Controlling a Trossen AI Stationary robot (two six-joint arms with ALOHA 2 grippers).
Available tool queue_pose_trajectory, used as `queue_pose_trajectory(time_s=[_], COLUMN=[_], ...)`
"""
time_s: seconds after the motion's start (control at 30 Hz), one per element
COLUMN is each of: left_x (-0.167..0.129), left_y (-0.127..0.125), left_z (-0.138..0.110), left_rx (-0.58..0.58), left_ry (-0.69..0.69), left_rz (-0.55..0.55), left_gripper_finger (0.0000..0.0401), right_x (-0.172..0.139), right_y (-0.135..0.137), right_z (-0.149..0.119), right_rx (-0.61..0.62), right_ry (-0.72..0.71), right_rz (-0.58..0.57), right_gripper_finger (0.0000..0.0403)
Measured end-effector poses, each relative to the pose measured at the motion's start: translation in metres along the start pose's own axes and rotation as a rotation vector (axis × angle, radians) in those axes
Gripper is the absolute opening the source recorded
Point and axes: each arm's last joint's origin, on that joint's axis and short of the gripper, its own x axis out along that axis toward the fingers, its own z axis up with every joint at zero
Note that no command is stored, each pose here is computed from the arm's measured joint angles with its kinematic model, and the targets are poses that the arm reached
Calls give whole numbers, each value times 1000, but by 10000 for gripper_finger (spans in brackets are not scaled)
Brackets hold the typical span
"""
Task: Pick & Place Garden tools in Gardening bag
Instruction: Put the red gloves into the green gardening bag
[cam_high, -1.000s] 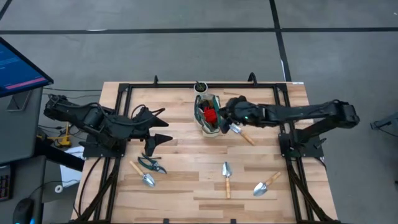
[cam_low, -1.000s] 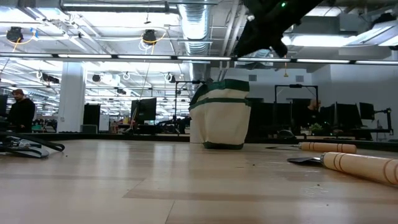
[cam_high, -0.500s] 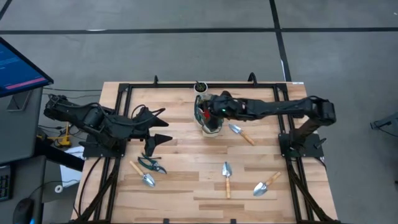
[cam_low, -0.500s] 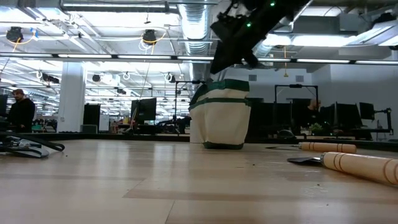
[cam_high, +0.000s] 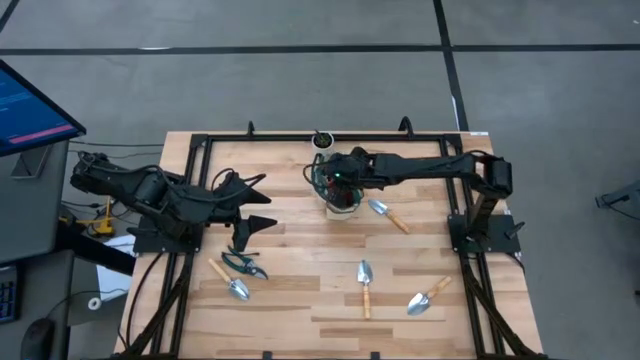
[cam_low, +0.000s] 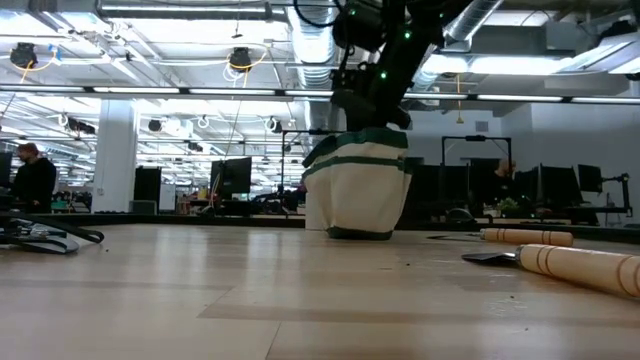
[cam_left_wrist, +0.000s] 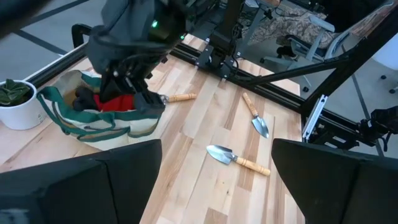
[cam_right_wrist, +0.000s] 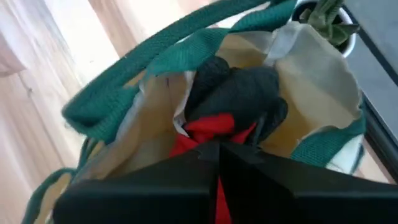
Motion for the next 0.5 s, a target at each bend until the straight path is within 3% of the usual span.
queue_pose_trajectory(time_s=[0.1,0.27,0.5], left_x=[0,0,0], left_y=[0,1,1], left_z=[0,-1,-1], left_rx=[1,4,7], left_ry=[2,8,11], left_rz=[1,5,7], left_gripper_finger=[296,296,296], right_x=[-17,-72,-149], right_y=[1,-8,-27], right_z=[8,23,15], right_rx=[-27,-1,97], right_ry=[-26,-116,-241], right_rz=[14,39,93], right_gripper_finger=[1,3,2])
